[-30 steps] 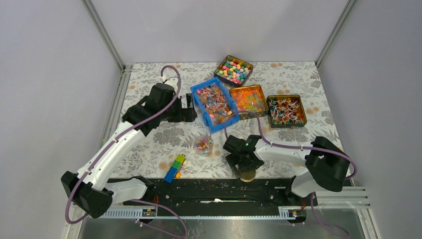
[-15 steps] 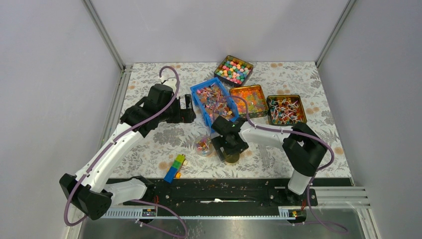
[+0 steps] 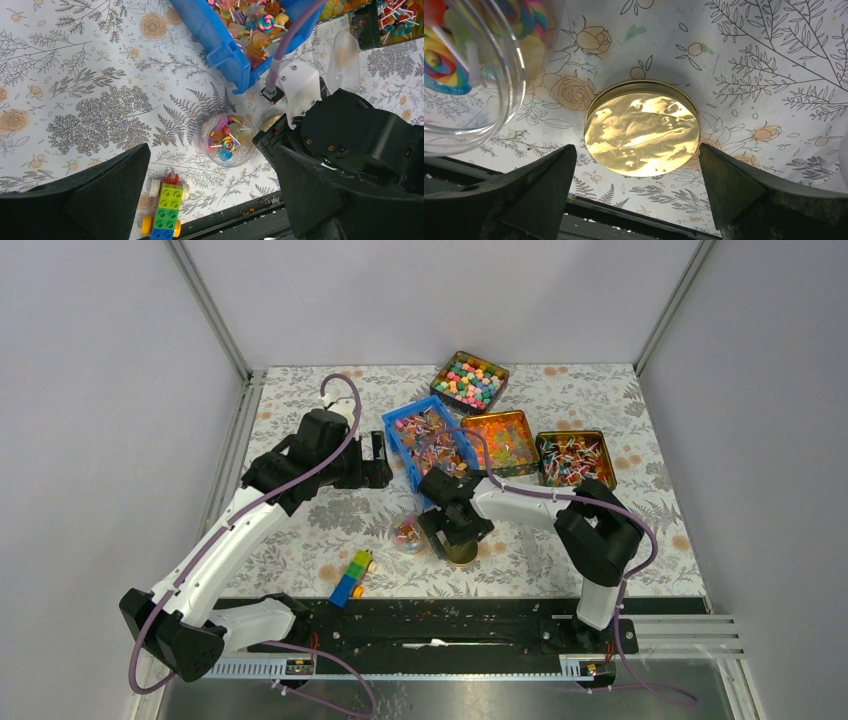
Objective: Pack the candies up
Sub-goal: Close the bottle lid on the packing bottle.
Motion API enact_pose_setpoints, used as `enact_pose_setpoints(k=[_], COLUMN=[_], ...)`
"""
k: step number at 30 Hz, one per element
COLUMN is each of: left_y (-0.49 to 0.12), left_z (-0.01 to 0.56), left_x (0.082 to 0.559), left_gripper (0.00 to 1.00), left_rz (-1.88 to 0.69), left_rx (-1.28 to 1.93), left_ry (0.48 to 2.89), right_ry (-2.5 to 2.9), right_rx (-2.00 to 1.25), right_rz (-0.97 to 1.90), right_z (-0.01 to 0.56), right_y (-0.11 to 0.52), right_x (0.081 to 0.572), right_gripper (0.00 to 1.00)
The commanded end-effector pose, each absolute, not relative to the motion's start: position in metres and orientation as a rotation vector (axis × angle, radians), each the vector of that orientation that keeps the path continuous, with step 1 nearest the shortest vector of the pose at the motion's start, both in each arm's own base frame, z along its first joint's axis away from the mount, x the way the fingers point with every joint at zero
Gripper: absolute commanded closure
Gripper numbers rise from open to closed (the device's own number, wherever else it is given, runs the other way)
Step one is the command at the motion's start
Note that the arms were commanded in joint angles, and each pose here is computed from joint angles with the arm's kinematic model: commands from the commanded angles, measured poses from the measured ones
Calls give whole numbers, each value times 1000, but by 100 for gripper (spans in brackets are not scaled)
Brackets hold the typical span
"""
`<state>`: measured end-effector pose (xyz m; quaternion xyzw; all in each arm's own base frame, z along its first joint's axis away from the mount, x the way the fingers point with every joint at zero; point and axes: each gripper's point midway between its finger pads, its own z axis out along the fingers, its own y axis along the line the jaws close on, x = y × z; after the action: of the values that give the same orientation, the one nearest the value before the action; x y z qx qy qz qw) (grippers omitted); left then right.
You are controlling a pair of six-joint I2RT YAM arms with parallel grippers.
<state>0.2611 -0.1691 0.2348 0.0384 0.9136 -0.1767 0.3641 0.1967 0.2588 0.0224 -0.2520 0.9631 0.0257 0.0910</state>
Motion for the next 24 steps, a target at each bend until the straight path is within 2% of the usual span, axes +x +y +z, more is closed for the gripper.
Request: enact_pose_setpoints(k=[1, 5, 12, 17, 24], left_y=[-169, -170, -171, -170, -164], left_z=[255, 254, 254, 258, 254], left_x=[271, 272, 277, 281, 292], left_gripper=[1, 1, 1, 1, 1], left_rz=[-456, -453, -441, -427, -455], left_rx=[100, 102, 103, 95, 5], left_ry=[2282, 2284, 2286, 2278, 2282], right_ry=[2873, 2885, 2901, 2897, 2848], right_rx=[-736, -742, -778, -776, -799], right_rz=[33, 77, 128, 137, 111], right_z=[23, 21, 20, 26, 64], right_y=[253, 255, 260, 255, 242], right_x=[207, 208, 204, 203, 206], right_gripper=[0, 4, 23, 25, 26])
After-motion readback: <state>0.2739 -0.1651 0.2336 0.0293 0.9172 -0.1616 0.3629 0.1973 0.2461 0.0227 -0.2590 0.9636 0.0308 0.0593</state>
